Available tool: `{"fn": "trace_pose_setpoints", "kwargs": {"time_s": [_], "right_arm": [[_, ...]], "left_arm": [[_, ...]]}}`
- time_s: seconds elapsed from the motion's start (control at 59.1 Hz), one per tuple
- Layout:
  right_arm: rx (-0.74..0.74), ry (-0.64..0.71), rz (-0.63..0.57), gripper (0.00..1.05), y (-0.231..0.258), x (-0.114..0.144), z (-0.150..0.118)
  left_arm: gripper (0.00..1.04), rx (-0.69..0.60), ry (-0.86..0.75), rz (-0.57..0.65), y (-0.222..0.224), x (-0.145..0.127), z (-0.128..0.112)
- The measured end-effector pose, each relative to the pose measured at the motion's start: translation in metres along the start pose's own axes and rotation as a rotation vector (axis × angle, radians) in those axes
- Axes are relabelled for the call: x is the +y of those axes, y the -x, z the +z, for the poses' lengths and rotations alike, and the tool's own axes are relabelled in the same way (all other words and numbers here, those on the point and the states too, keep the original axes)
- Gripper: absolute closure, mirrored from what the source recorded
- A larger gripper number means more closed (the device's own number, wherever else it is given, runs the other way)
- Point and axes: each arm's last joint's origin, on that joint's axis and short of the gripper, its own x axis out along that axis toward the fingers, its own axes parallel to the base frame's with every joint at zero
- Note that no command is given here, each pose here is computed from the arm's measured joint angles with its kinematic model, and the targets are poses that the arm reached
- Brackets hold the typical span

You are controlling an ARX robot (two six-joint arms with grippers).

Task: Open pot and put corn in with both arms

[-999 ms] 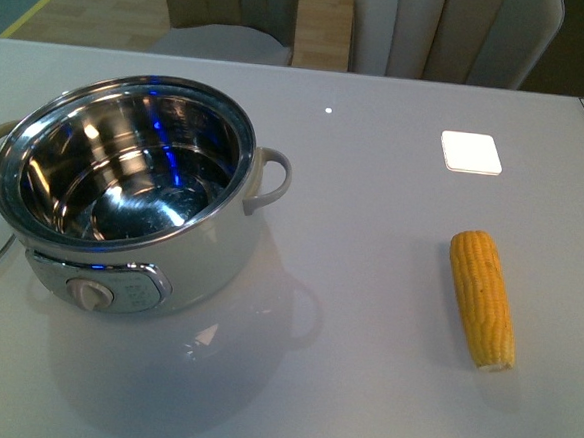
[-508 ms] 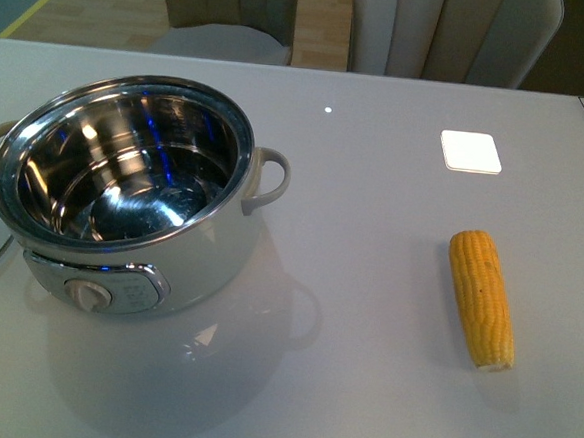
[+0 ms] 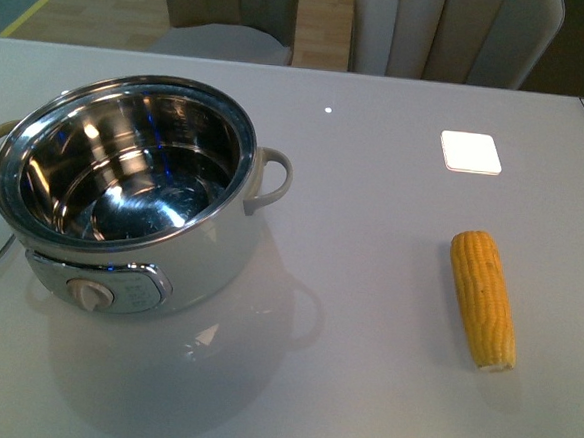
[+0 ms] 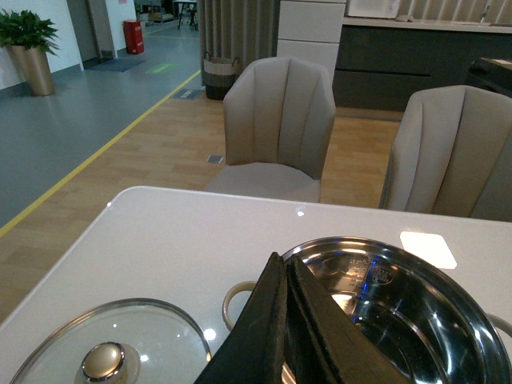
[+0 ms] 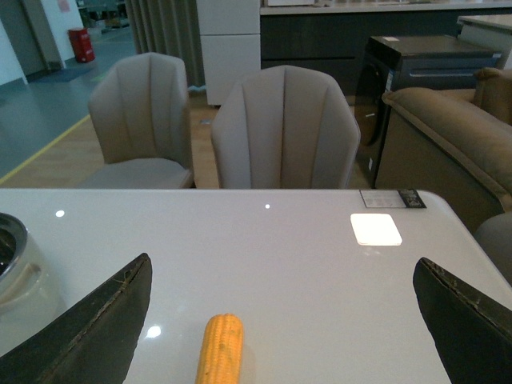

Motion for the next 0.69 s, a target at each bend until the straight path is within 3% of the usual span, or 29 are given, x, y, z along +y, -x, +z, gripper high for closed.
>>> {"fn": "trace_pose_setpoints", "kwargs": {"time_s": [0.186, 0.694], "right_arm": [[0.0, 0.0, 0.0, 0.09, 0.0, 0.0, 0.0], [0.0, 0.0, 0.0, 0.09, 0.0, 0.0, 0.0]], "left_arm": [[1.01, -0.004, -0.002, -0.009, 0.012, -0.012, 0.001], [1.01, -0.027, -0.002, -0.003, 0.034, -0.013, 0.007]]}}
